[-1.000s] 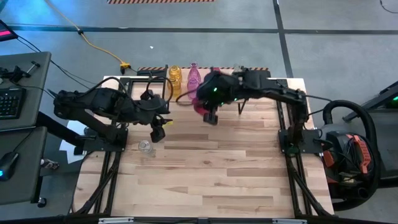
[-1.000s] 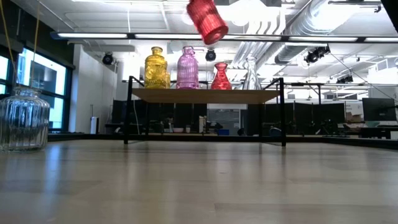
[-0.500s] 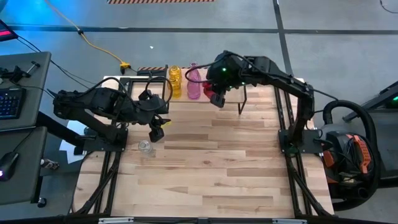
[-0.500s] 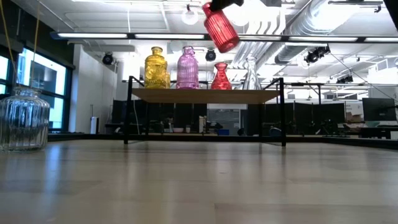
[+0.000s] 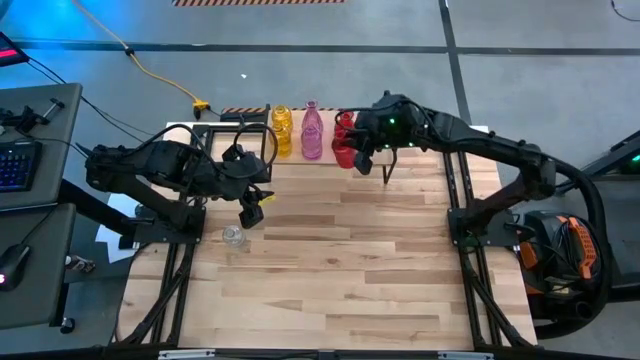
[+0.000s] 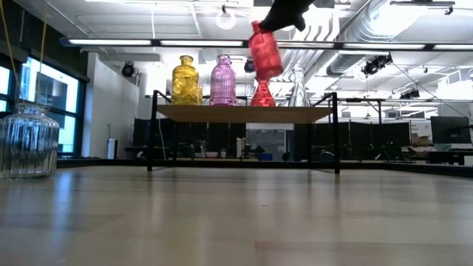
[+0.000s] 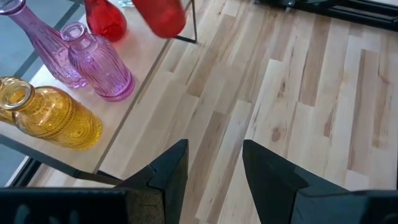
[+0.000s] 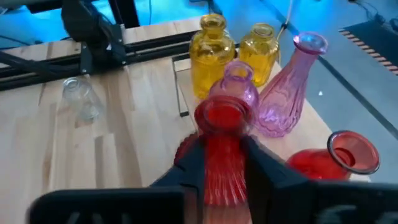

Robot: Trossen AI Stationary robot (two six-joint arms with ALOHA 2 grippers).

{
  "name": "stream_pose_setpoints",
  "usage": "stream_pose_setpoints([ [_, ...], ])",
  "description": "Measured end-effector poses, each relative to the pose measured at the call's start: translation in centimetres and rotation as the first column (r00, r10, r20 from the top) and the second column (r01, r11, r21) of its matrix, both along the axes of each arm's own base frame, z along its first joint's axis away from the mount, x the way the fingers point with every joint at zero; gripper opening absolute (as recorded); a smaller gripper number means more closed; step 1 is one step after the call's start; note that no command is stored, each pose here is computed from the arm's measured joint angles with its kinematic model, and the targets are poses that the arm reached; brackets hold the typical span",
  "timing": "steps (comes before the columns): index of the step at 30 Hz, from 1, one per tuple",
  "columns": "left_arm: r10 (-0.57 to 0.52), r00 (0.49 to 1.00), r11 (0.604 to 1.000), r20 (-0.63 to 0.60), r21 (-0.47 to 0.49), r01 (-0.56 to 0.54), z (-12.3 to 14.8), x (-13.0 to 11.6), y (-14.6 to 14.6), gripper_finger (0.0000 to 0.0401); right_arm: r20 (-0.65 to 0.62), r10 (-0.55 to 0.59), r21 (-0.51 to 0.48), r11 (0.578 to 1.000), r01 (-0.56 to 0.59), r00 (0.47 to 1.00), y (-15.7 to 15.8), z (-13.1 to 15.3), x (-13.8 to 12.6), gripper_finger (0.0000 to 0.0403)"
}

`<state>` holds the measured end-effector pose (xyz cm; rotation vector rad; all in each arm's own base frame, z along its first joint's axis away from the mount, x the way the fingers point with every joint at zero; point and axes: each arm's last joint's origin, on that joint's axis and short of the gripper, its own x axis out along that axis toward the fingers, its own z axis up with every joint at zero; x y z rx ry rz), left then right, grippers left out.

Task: Sort vases onto shelf
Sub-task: Put the red vase on the shelf

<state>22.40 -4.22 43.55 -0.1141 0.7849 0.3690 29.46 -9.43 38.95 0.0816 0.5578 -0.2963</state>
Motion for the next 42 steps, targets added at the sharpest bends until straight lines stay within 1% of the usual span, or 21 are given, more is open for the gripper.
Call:
stream_pose_setpoints([
  [2,0.000,1.000,1.000,0.002,0.000,0.000,0.0,0.0,0.0,0.0145,0.021,-0.001,-0.006,1.000,0.001,1.000,0.0,-0.8,0.0,0.0024],
  [6,0.009,1.000,1.000,0.006,0.010,-0.009,0.0,0.0,0.0,0.0145,0.011,0.000,-0.003,1.000,0.000,1.000,0.0,-2.2,0.1,0.0002],
  [10,0.017,1.000,1.000,0.009,0.005,-0.018,0.0,0.0,0.0,0.0145,0.042,-0.011,-0.004,1.000,0.011,0.999,-0.1,-2.9,0.4,0.0001],
  [12,0.022,1.000,1.000,0.012,0.001,-0.022,0.0,0.0,0.0,0.0145,0.041,-0.038,-0.005,0.999,0.038,0.998,-0.3,-2.9,0.4,0.0003],
  [15,0.028,1.000,1.000,0.011,-0.004,-0.028,0.0,0.0,0.0,0.0145,0.042,-0.035,0.006,0.999,0.035,0.999,-0.2,-2.9,0.4,0.0000],
  [18,0.032,1.000,0.999,0.001,-0.010,-0.032,-0.3,0.1,0.0,0.0145,0.043,0.027,0.036,0.999,-0.029,0.999,0.4,-3.0,0.5,0.0000],
  [22,0.018,1.000,1.000,-0.008,-0.001,-0.018,-0.3,0.0,0.0,0.0145,0.050,0.109,0.100,0.989,-0.113,0.993,1.6,-3.1,0.8,0.0001],
  [24,0.020,1.000,1.000,-0.008,0.002,-0.020,-0.3,0.0,0.0,0.0145,0.054,0.139,0.107,0.984,-0.144,0.989,2.2,-3.1,1.0,0.0001],
  [26,0.021,1.000,1.000,-0.007,0.004,-0.021,-0.3,0.0,0.0,0.0145,0.063,0.161,0.097,0.981,-0.166,0.985,2.8,-3.0,1.1,0.0001],
  [30,0.022,1.000,1.000,-0.007,0.005,-0.022,-0.3,0.0,0.0,0.0145,0.064,0.235,0.026,0.971,-0.237,0.970,3.8,-3.0,1.7,0.0003],
  [33,0.022,1.000,1.000,-0.007,0.005,-0.022,-0.3,0.0,0.0,0.0145,0.050,0.281,-0.021,0.960,-0.280,0.958,4.4,-3.3,2.2,0.0015],
  [35,0.021,1.000,1.000,-0.008,0.005,-0.021,-0.3,0.0,0.0,0.0145,0.036,0.286,-0.032,0.958,-0.285,0.958,4.6,-3.6,2.5,0.0031],
  [39,0.025,1.000,1.000,-0.007,0.001,-0.025,-0.3,0.0,0.0,0.0145,0.034,0.291,-0.031,0.956,-0.290,0.956,4.9,-4.6,3.8,0.0074],
  [42,0.025,1.000,1.000,-0.007,0.001,-0.025,-0.3,0.0,0.0,0.0145,0.043,0.301,-0.035,0.953,-0.300,0.953,5.0,-5.7,5.3,0.0105],
])
